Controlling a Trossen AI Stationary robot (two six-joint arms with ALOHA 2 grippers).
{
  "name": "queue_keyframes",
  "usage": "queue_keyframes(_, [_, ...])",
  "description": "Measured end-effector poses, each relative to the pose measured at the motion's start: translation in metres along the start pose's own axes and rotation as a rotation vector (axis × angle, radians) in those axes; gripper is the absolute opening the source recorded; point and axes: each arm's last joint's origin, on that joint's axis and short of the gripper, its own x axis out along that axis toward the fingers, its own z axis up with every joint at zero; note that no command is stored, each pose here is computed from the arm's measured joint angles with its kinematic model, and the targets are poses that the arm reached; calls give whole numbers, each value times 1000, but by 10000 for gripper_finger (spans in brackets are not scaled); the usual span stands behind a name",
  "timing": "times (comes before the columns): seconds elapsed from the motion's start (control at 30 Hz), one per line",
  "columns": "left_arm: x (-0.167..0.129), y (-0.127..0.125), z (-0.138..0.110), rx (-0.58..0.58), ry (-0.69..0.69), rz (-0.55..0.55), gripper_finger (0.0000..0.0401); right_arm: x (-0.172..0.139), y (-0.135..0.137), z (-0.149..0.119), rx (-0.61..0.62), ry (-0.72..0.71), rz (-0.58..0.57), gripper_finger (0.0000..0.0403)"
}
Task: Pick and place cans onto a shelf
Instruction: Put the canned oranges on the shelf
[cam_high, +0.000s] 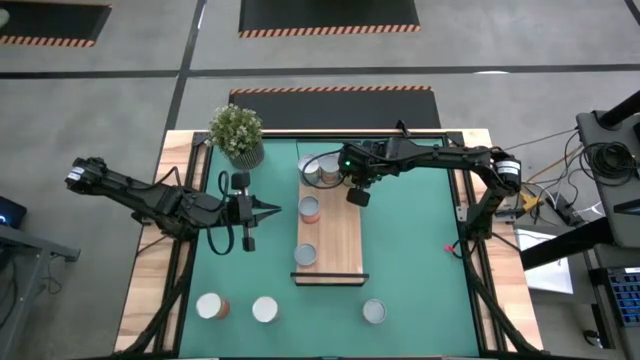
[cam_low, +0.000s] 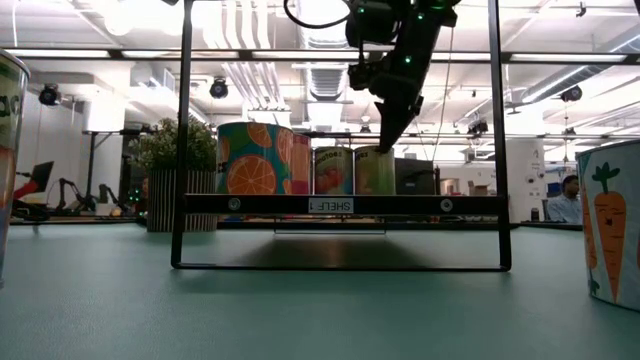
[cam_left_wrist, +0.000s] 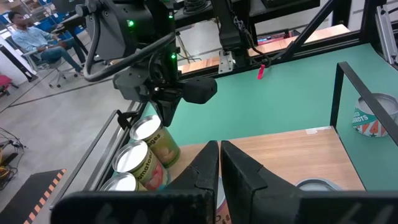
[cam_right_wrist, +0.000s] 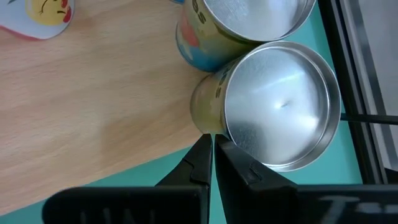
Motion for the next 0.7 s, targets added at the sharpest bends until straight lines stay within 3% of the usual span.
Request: queue_keyframes(0.7, [0,0,0,0,0,0,0,0,-1,2,4,-22,-48,9])
